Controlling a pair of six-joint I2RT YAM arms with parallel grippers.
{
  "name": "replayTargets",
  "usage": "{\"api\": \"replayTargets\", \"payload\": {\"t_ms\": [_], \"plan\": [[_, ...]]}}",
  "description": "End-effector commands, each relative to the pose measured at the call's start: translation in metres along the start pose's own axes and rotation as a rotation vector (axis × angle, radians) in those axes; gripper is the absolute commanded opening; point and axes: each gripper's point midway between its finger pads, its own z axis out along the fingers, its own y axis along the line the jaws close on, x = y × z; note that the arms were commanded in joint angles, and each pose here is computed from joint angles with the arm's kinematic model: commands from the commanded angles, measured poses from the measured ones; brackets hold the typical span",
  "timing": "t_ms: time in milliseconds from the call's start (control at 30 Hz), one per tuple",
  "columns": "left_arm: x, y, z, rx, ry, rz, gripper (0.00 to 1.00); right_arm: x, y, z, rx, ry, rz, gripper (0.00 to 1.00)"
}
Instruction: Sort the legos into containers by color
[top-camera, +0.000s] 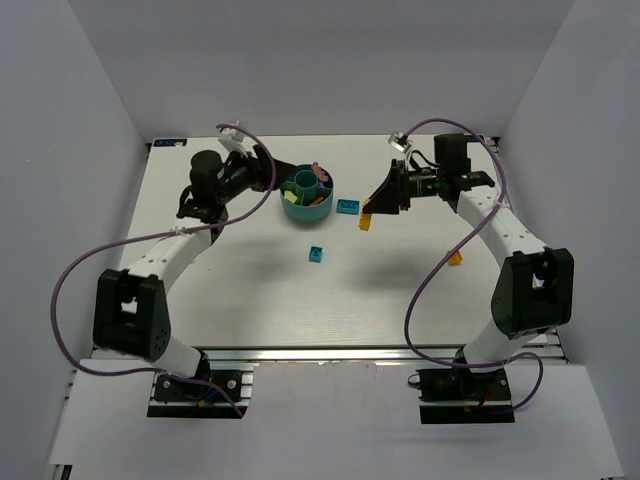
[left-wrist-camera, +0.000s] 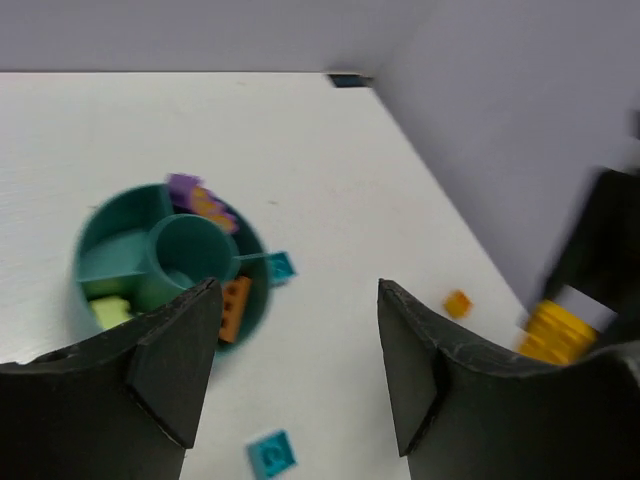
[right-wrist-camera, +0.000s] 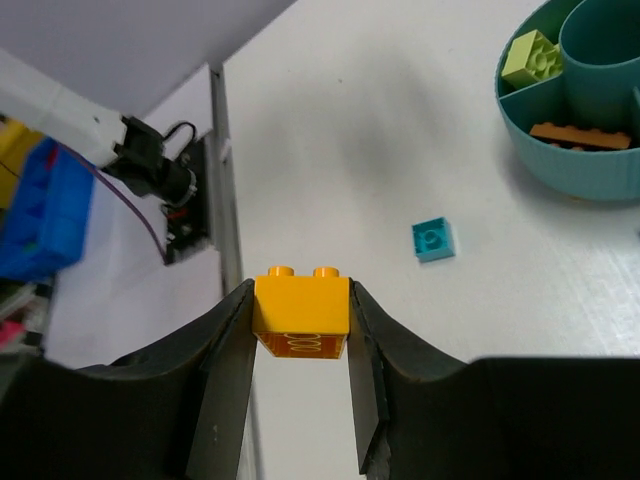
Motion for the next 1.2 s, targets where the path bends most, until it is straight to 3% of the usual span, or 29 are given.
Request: {"api": "replayTargets", "payload": {"t_ms": [0, 33, 67, 133, 333, 467, 1167], "plan": [[0.004, -0.064, -0.032, 0.258, 0.006, -0.058, 0.73, -0.007, 0.007, 0.002, -0.043, -0.025, 0.107, 0.0], [0.022, -0.069, -0.039, 0.283, 0.034, -0.151, 0.75, -0.014, 0.008, 0.003, -0.054, -0.048, 0.081, 0.0], [0.014, -0.084, -0.045, 0.35, -0.014, -0.138, 0.77, -0.017, 0.013, 0.003, -0.066, -0.055, 0.147, 0.0], [0.027, -0.104, -0.054, 0.413, 0.003, -0.195, 0.83, -0.024, 0.016, 0.005, -0.088, -0.077, 0.125, 0.0], [0.055, -0.148, -0.046, 0.511, 0.067, -0.212, 0.84, -0.037, 0.031, 0.017, -0.148, -0.081, 0.191, 0.0], [0.056, -0.164, -0.046, 0.588, 0.039, -0.24, 0.84, -0.04, 0.039, 0.024, -0.181, -0.081, 0.209, 0.0], [0.064, -0.178, -0.032, 0.669, 0.093, -0.287, 0.84, -0.04, 0.052, 0.027, -0.238, -0.077, 0.221, 0.0]]}}
